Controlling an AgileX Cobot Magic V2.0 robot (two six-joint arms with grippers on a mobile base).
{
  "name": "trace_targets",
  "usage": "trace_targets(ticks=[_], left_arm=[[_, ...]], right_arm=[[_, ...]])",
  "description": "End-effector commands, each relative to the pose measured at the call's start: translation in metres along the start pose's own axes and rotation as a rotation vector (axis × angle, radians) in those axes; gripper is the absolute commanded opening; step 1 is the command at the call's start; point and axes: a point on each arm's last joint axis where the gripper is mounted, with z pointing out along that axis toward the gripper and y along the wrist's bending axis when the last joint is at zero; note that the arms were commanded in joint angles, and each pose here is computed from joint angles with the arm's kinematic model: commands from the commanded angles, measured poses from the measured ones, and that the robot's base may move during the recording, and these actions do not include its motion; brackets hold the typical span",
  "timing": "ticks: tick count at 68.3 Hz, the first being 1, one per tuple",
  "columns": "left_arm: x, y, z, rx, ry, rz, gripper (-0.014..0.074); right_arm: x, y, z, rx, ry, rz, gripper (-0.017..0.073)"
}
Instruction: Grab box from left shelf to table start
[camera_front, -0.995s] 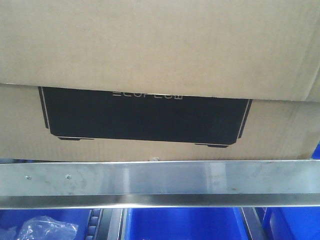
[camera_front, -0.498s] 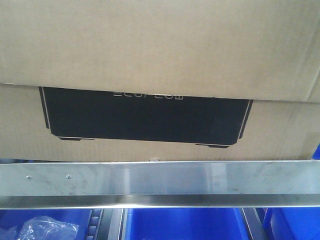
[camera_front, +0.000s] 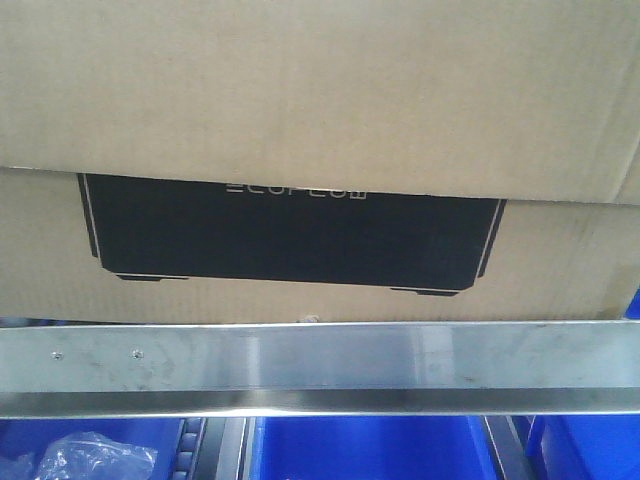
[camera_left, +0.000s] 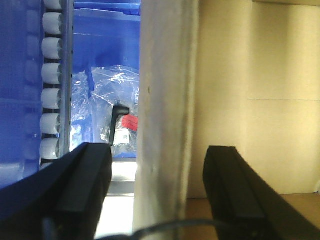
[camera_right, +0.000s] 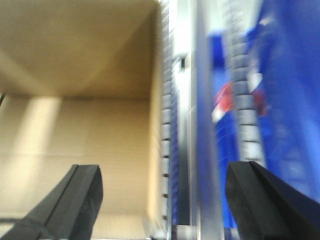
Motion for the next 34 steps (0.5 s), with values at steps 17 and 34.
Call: trace_targets(ticks=[17,34], left_arm=[[-0.01,-0.003,-0.021,0.033,-0.136,-0.003,0.0318],[-0.012,-0.003,-0.021,0.036,-0.15,-0.003,0.0318]], right_arm=[[-0.039,-0.007,0.091,-0.01,0.12,-0.077,0.0603],[-0.023,-0.014,0.143,-0.01,0.27,-0.071,0.0591]])
